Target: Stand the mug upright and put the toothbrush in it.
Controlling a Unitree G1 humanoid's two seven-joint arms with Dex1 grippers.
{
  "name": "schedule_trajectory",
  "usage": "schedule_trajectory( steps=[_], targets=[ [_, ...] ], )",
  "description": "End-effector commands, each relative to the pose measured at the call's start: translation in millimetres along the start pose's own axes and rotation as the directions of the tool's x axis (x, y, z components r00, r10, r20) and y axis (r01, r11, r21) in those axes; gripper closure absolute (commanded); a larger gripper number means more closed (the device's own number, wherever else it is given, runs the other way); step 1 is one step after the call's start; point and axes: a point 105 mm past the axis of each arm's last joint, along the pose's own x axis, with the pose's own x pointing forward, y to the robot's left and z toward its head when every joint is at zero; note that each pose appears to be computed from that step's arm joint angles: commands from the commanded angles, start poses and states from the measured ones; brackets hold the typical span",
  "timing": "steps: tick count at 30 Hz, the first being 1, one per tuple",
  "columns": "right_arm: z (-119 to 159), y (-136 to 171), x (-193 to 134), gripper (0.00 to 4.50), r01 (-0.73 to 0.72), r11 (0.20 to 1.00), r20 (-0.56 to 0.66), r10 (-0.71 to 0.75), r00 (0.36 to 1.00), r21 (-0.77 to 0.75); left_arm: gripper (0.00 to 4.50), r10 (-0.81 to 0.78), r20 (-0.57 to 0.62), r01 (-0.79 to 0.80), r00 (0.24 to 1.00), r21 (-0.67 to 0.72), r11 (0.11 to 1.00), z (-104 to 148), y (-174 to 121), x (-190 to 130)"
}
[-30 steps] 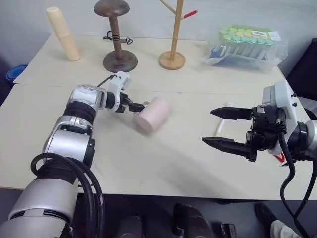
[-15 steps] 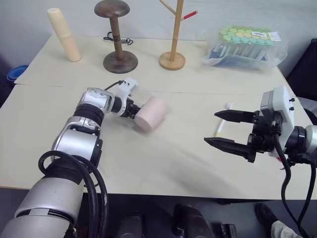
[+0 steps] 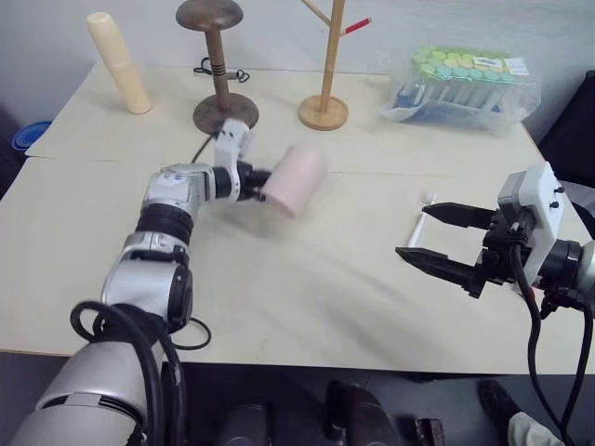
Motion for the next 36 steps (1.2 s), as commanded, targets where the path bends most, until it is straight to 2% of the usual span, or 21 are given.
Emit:
schedule_trajectory(
  steps=[1, 2, 6, 11, 14, 20, 22, 26, 31, 35, 36],
  targets=[
    [7.5, -10.8, -7.6, 0.00, 0.109, 0.994, 0.050, -0.107, 0.993, -0.030, 4.43, 0.023, 0.204, -0.048, 0.979, 0.119, 0.992, 9.6, -25.0, 4.0],
    [6.2, -13.5, -8.3, 0.00, 0.128, 0.992, 0.051, -0.127, 0.991, -0.022, 4.43, 0.033, 0.237, -0.070, 0.971, 0.147, 0.987, 6.1, -31.0, 5.3],
    [2.6, -19.1, -10.7, 0.00, 0.173, 0.985, 0.056, -0.173, 0.983, 0.005, 4.43, 0.088, 0.279, -0.174, 0.956, 0.301, 0.938, -41.1, -54.9, 23.6],
    [1.5, -17.7, -8.9, 0.00, 0.179, 0.984, 0.056, -0.179, 0.982, 0.019, 4.43, 0.147, 0.330, -0.276, 0.932, 0.389, 0.879, -66.9, -56.5, 26.3],
    [-1.3, -16.9, -8.7, 0.00, 0.178, 0.984, 0.045, -0.179, 0.983, 0.021, 3.70, 0.135, 0.335, -0.266, 0.933, 0.385, 0.884, -73.0, -56.3, 22.6],
    [-4.3, -21.5, -8.4, 0.00, 0.183, 0.982, 0.043, -0.185, 0.982, 0.044, 1.83, 0.064, 0.318, -0.205, 0.946, 0.433, 0.878, -80.6, -61.4, 2.2],
    [-5.7, -21.2, -6.5, 0.00, 0.177, 0.983, 0.039, -0.179, 0.983, 0.047, 1.11, 0.038, 0.310, -0.178, 0.950, 0.437, 0.882, -80.0, -63.3, -5.2],
    [-8.7, -20.2, -3.9, 0.00, 0.164, 0.985, 0.032, -0.166, 0.986, 0.053, 0.03, 0.004, 0.296, -0.139, 0.955, 0.439, 0.888, -69.8, -64.9, -23.5],
    [-11.5, -17.3, -2.1, 0.00, 0.125, 0.991, 0.022, -0.126, 0.992, 0.054, 0.03, -0.021, 0.234, -0.071, 0.972, 0.378, 0.923, -53.6, -59.6, -54.3],
    [-15.2, -23.8, -2.2, 0.00, 0.147, 0.988, -0.006, -0.146, 0.989, 0.042, 0.03, -0.140, 0.123, 0.110, 0.982, 0.224, 0.968, -37.6, -65.3, -82.1],
    [-18.0, -29.5, -0.8, 0.00, 0.179, 0.983, -0.021, -0.178, 0.984, 0.045, 0.03, -0.224, 0.074, 0.214, 0.972, 0.130, 0.968, -28.7, -70.3, -92.5]
  ],
)
